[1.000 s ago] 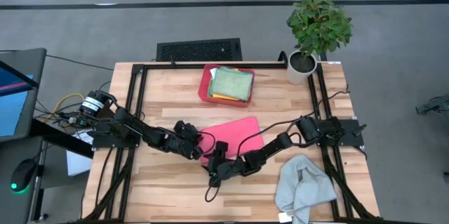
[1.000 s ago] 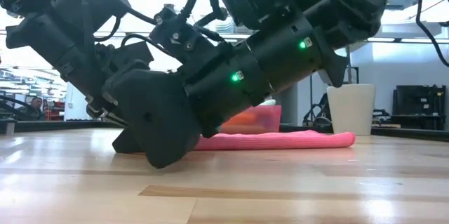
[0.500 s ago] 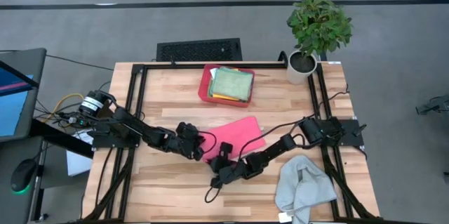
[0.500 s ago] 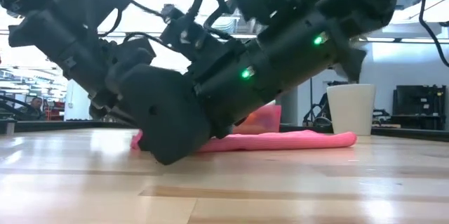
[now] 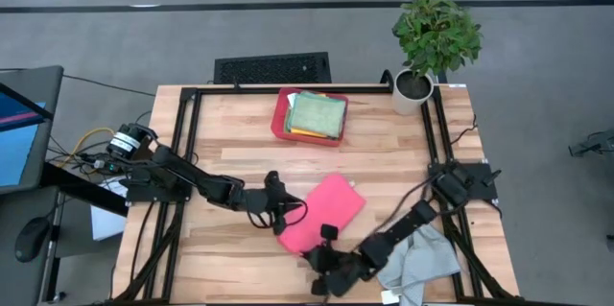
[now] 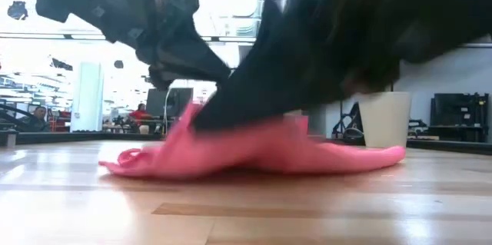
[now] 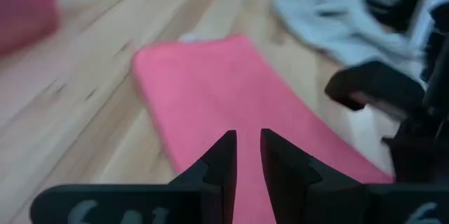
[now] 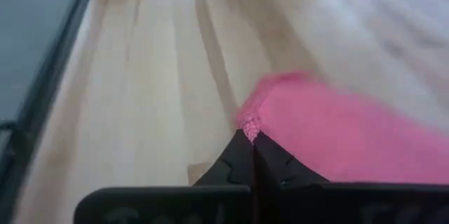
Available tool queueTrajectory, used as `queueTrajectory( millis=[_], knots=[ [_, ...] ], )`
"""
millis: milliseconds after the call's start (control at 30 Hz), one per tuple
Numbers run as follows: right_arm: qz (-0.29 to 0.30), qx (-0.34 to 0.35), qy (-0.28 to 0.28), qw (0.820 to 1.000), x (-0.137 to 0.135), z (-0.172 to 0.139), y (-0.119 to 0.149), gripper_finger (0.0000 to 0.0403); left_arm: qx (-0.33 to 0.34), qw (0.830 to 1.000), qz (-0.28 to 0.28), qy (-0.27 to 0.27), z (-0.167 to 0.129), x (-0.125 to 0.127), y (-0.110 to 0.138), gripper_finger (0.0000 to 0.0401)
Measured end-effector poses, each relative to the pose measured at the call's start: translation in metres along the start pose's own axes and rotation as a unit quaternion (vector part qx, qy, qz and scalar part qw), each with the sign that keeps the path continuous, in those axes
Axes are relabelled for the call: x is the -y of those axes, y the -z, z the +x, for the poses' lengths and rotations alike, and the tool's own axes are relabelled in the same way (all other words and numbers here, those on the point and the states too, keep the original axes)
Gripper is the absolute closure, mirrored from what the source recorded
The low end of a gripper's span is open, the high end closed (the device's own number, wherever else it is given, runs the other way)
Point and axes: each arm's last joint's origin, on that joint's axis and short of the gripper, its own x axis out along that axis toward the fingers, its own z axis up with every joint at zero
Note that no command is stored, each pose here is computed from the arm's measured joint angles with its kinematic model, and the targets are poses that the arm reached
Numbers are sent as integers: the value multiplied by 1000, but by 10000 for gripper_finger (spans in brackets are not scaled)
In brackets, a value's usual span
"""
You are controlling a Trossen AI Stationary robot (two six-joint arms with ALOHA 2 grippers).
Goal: Fold microfiber towels
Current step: Fold the pink microfiber cloth
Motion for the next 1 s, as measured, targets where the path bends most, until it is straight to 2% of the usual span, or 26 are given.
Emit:
queueTrajectory(
  millis=[167,300,467,600,767,1000],
  knots=[
    [4,37,49,998,-8,-39,-15,381,20,999,36,25,20,8,2,344],
    [12,40,84,996,-5,-61,-21,385,11,997,55,51,49,16,12,344],
    [53,2,134,990,8,-67,-9,384,-8,995,77,65,87,25,22,344],
    [74,-14,192,978,21,-74,2,381,-37,993,84,73,104,25,26,344],
    [70,-31,243,967,34,-90,8,387,-70,994,59,51,107,16,22,344],
    [65,-45,297,952,52,-103,9,384,-67,995,58,39,82,15,-18,344]
  ],
)
